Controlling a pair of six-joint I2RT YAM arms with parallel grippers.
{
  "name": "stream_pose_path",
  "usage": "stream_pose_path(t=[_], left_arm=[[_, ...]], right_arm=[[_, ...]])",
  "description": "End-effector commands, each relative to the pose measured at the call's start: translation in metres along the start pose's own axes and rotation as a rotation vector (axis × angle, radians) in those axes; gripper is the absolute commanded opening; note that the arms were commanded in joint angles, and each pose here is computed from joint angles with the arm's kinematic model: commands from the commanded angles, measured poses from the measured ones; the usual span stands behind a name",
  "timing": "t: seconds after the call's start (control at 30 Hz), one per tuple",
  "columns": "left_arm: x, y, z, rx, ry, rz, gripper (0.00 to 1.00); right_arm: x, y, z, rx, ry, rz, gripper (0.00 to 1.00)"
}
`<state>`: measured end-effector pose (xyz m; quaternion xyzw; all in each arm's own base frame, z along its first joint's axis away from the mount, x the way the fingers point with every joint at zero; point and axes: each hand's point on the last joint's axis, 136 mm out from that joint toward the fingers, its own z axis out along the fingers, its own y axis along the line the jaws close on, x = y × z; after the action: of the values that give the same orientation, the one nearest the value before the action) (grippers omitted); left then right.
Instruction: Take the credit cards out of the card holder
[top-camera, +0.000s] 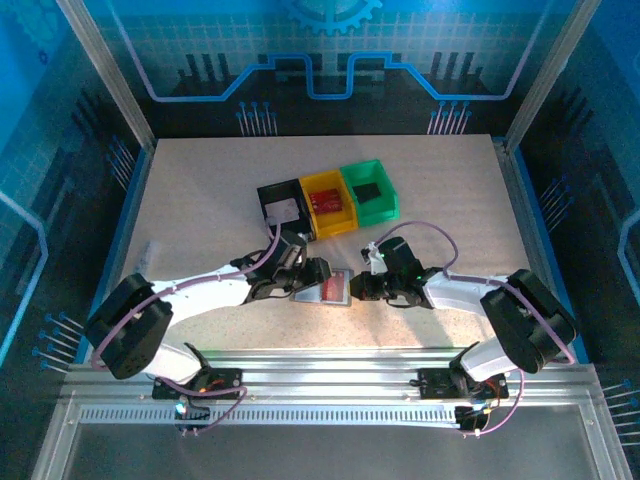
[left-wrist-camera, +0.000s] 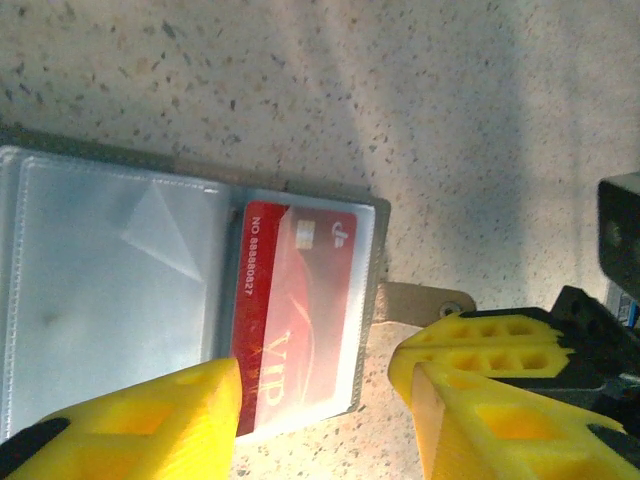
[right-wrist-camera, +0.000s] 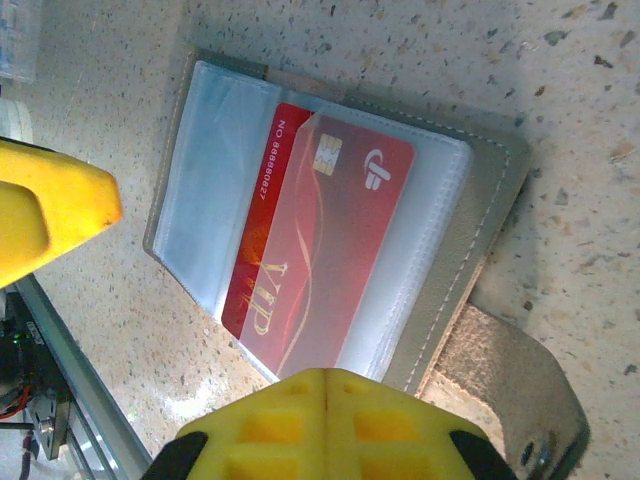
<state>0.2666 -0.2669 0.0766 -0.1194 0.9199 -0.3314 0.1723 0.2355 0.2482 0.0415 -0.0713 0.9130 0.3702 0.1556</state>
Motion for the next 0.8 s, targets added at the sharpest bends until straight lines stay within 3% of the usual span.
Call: stream_pose_path(t=[0.0,0.77], left_arm=[[0.003,-0.004,0.009,0.041,0.026,-0.004,0.49],[0.021,0.027,0.038,-0.078,0.070,0.025,0.48]], right_arm=[[-0.007,0.004,0.004,-0.021,0.006,0.008,0.00],[-0.007,-0.016,0.028,0.033,0.005,0.049,0.00]])
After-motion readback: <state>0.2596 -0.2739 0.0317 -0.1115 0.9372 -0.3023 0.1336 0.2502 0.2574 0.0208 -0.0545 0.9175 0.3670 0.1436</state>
